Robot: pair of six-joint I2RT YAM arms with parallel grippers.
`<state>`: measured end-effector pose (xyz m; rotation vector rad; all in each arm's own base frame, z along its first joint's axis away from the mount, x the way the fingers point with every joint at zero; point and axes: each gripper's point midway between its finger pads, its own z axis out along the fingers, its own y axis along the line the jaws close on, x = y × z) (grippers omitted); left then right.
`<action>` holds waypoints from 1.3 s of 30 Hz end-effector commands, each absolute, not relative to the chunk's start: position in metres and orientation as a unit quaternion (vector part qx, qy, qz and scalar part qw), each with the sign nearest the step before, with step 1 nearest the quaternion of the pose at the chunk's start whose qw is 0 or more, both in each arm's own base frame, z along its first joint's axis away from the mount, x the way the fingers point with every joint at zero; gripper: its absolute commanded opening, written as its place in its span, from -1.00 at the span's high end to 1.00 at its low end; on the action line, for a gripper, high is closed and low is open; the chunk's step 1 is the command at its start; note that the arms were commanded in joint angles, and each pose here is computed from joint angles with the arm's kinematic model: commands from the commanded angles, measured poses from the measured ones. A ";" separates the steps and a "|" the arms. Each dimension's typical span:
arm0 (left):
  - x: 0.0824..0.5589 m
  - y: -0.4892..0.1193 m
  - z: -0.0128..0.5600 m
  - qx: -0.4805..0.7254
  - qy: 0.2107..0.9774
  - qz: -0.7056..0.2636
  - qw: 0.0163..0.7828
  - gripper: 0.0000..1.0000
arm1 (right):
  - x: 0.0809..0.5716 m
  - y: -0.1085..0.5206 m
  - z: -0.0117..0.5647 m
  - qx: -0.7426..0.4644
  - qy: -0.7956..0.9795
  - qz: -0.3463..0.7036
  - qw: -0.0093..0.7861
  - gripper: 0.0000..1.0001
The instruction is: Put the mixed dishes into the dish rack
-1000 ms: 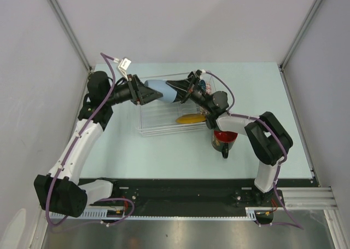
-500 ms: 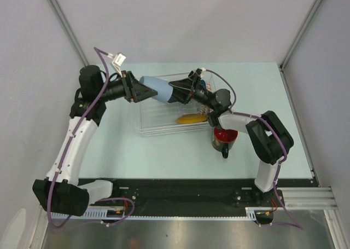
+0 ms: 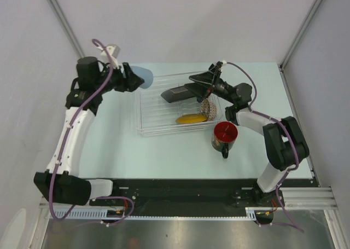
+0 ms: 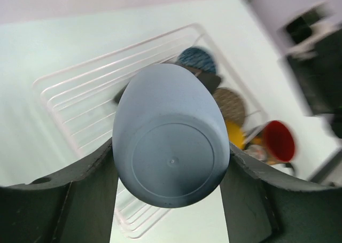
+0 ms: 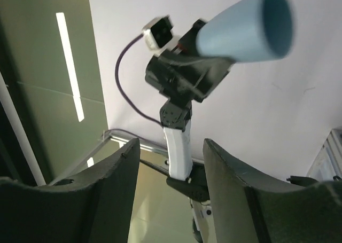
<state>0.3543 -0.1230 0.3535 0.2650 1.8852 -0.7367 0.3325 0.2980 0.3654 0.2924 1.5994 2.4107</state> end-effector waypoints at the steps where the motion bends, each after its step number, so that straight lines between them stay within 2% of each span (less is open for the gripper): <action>1: 0.381 -0.106 0.300 0.118 0.839 -0.135 0.514 0.99 | 0.304 0.286 0.392 0.033 0.558 0.813 0.165 -0.10; 2: 0.389 -0.101 0.288 0.113 0.848 -0.101 0.508 0.99 | 0.294 0.283 0.401 0.004 0.560 0.805 0.197 -0.10; 5: 0.401 -0.109 0.276 0.115 0.854 -0.079 0.501 0.99 | 0.295 0.282 0.386 0.024 0.611 0.767 0.197 -0.14; 6: 0.410 -0.110 0.270 0.113 0.857 -0.067 0.498 0.99 | 0.288 0.277 0.393 -0.005 0.614 0.751 0.242 -0.15; 8: 0.420 -0.109 0.265 0.105 0.861 -0.048 0.496 0.99 | 0.290 0.272 0.378 0.018 0.649 0.719 0.246 -0.19; 9: 0.428 -0.110 0.259 0.102 0.864 -0.038 0.492 0.99 | 0.283 0.265 0.382 -0.009 0.652 0.702 0.286 -0.19; 13: 0.441 -0.114 0.240 0.115 0.874 -0.021 0.471 0.99 | 0.278 0.250 0.368 -0.001 0.689 0.648 0.325 -0.19; 23: 0.456 -0.135 0.183 0.118 0.896 -0.047 0.425 1.00 | 0.274 0.242 0.355 0.008 0.713 0.616 0.335 -0.15; 39: 0.466 -0.139 0.126 0.132 0.913 -0.041 0.383 0.99 | 0.276 0.239 0.345 0.020 0.727 0.601 0.332 -0.12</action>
